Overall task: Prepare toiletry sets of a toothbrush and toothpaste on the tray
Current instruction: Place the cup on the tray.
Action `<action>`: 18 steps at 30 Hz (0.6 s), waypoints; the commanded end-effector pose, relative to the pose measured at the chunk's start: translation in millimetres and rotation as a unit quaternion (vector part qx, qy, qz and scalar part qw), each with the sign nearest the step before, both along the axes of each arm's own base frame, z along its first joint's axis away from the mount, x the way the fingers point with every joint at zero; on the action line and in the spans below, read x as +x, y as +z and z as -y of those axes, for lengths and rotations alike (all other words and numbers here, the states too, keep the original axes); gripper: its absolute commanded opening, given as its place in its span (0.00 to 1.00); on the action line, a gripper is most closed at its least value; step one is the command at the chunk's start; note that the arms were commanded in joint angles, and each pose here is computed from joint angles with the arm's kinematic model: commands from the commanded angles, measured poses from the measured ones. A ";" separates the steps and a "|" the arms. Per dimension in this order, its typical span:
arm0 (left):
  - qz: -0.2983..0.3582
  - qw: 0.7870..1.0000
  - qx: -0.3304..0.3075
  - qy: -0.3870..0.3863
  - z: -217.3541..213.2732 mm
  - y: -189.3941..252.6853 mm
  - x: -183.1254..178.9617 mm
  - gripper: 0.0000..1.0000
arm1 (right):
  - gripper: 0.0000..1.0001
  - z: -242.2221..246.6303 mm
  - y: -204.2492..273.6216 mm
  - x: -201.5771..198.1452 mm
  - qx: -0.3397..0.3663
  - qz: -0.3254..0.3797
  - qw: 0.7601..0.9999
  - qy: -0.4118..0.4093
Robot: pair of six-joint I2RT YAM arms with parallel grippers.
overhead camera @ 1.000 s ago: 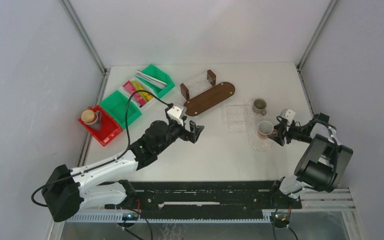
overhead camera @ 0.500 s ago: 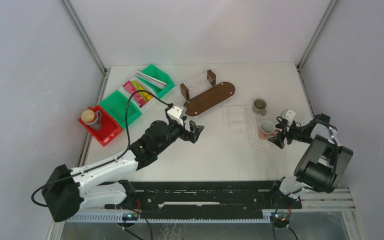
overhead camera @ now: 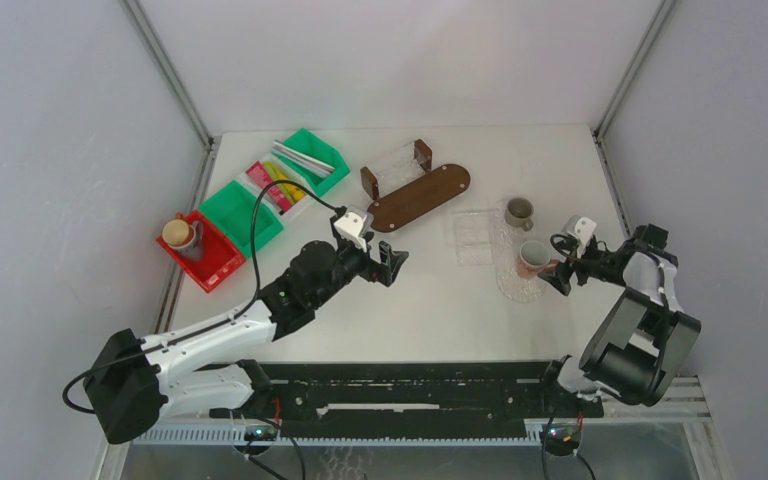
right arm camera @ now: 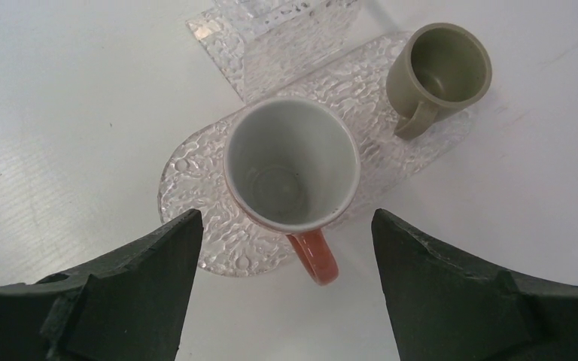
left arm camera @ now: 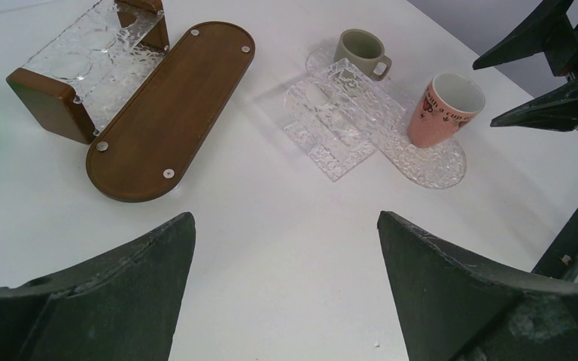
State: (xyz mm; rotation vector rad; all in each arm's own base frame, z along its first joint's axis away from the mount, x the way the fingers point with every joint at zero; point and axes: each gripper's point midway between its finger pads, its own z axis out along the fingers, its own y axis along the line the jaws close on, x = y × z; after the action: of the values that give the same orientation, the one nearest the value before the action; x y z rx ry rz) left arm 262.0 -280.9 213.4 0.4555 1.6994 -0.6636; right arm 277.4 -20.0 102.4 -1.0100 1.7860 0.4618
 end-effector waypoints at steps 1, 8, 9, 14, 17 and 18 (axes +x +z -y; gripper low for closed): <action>0.016 1.000 -0.025 -0.001 -0.6 12.9 -0.8 0.95 | 0.90 -6.3 19.8 -0.1 0.015 0.030 0.999 0.001; 0.014 1.000 -0.024 -0.002 0.4 12.9 -0.6 0.95 | 0.90 -12.9 38.6 -2.4 0.031 0.038 0.999 0.005; 0.015 1.000 -0.024 -0.001 0.2 13.0 -0.4 0.95 | 0.90 -14.3 41.9 -2.8 0.032 0.040 0.999 0.006; 0.013 1.000 -0.022 -0.001 0.4 12.0 0.1 0.95 | 0.89 -22.3 58.7 -1.9 0.030 0.044 0.999 0.002; 0.011 1.000 -0.020 -0.002 1.3 11.7 0.5 0.95 | 0.89 -31.1 71.2 4.6 0.032 0.019 0.999 -0.027; 0.011 1.000 -0.019 -0.002 1.6 11.7 0.7 0.95 | 0.89 -35.4 77.6 9.5 0.030 0.013 0.999 -0.042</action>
State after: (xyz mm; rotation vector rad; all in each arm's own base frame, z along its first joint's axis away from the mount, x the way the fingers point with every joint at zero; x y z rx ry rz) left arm 262.0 -281.0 213.5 0.4558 1.6994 -0.6639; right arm 268.3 6.3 142.0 -0.9730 1.7546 0.4862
